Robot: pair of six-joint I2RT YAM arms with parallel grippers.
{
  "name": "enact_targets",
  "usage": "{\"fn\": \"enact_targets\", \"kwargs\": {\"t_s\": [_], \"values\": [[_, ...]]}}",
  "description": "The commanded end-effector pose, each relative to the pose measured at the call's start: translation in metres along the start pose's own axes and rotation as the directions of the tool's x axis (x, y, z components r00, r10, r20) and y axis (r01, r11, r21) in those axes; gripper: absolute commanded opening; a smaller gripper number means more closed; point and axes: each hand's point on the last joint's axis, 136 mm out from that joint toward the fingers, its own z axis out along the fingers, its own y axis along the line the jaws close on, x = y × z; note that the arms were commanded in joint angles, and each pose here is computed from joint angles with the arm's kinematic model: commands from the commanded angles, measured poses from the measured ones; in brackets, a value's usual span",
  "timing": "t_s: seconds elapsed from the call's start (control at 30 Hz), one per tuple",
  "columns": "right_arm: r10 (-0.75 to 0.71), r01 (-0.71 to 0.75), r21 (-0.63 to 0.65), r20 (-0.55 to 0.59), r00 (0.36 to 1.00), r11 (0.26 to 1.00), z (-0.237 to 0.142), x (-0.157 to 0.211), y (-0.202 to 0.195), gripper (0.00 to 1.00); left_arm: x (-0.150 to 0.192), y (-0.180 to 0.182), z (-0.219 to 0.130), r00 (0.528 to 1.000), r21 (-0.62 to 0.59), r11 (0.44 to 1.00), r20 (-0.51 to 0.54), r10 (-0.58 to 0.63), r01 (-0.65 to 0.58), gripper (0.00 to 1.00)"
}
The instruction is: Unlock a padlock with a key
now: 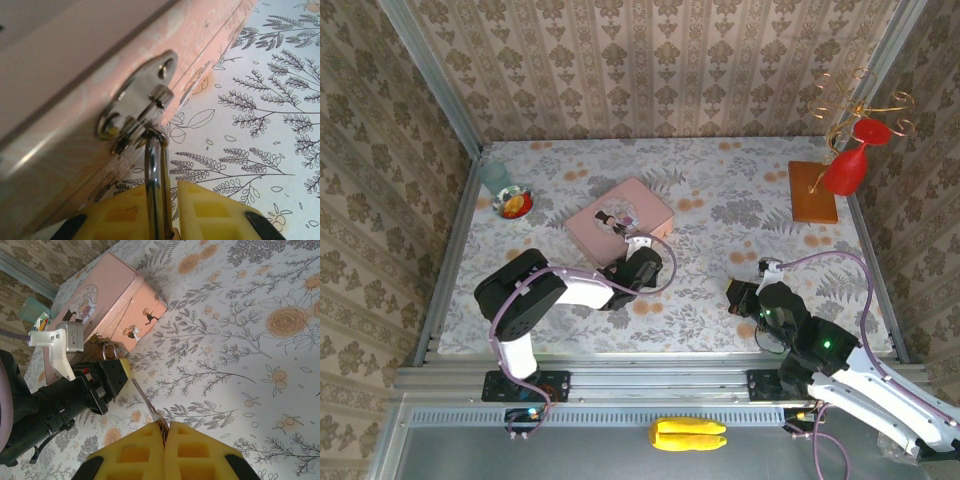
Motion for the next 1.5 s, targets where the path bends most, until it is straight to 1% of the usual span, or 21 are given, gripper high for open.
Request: {"fn": "enact_targets", "kwargs": {"t_s": [0.0, 0.1, 0.17, 0.23, 0.33, 0.43, 0.53, 0.73, 1.07, 1.27, 1.47], "values": [[0.036, -0.036, -0.011, 0.037, 0.999, 0.999, 0.000, -0.010, 0.006, 0.00, -0.020, -0.013, -0.005, 0.997, 0.079, 0.995, 0.042, -0.066, 0.063, 0.21], [0.029, -0.029, -0.013, 0.031, 0.999, 1.000, 0.001, -0.011, 0.009, 0.00, -0.019, -0.008, -0.007, 0.995, 0.105, 0.991, 0.038, -0.092, 0.088, 0.29], [0.027, -0.026, -0.015, 0.027, 0.999, 1.000, 0.002, -0.010, 0.010, 0.00, -0.021, -0.011, -0.011, 0.994, 0.162, 0.982, 0.039, -0.103, 0.095, 0.35], [0.026, -0.026, -0.019, 0.022, 0.999, 0.999, 0.004, -0.010, 0.012, 0.00, -0.024, -0.012, -0.015, 0.993, 0.223, 0.970, 0.045, -0.113, 0.100, 0.37], [0.028, -0.027, -0.023, 0.016, 0.999, 0.999, 0.006, -0.009, 0.014, 0.00, -0.026, -0.002, -0.023, 0.989, 0.247, 0.962, 0.054, -0.137, 0.120, 0.40], [0.025, -0.025, -0.029, 0.011, 1.000, 0.999, 0.008, -0.009, 0.016, 0.00, -0.026, 0.006, -0.030, 0.989, 0.261, 0.957, 0.041, -0.145, 0.130, 0.43], [0.022, -0.022, -0.028, 0.007, 1.000, 0.999, 0.010, -0.008, 0.017, 0.00, -0.024, 0.007, -0.032, 0.990, 0.286, 0.950, 0.030, -0.137, 0.123, 0.43], [0.014, -0.014, -0.042, -0.002, 1.000, 0.999, 0.014, -0.007, 0.023, 0.00, -0.016, 0.007, -0.026, 0.986, 0.302, 0.939, -0.012, -0.168, 0.164, 0.44], [0.031, -0.033, -0.060, -0.036, 0.999, 0.998, 0.020, 0.005, 0.022, 0.00, -0.007, 0.003, -0.008, 0.974, 0.323, 0.919, -0.077, -0.212, 0.225, 0.41], [0.043, -0.046, -0.072, -0.047, 0.998, 0.996, 0.023, 0.008, 0.024, 0.00, -0.005, 0.003, 0.003, 0.962, 0.345, 0.898, -0.094, -0.255, 0.272, 0.31], [0.054, -0.060, -0.073, -0.068, 0.996, 0.996, 0.029, 0.014, 0.025, 0.00, -0.005, 0.002, 0.002, 0.956, 0.364, 0.885, -0.104, -0.273, 0.292, 0.21]]}}
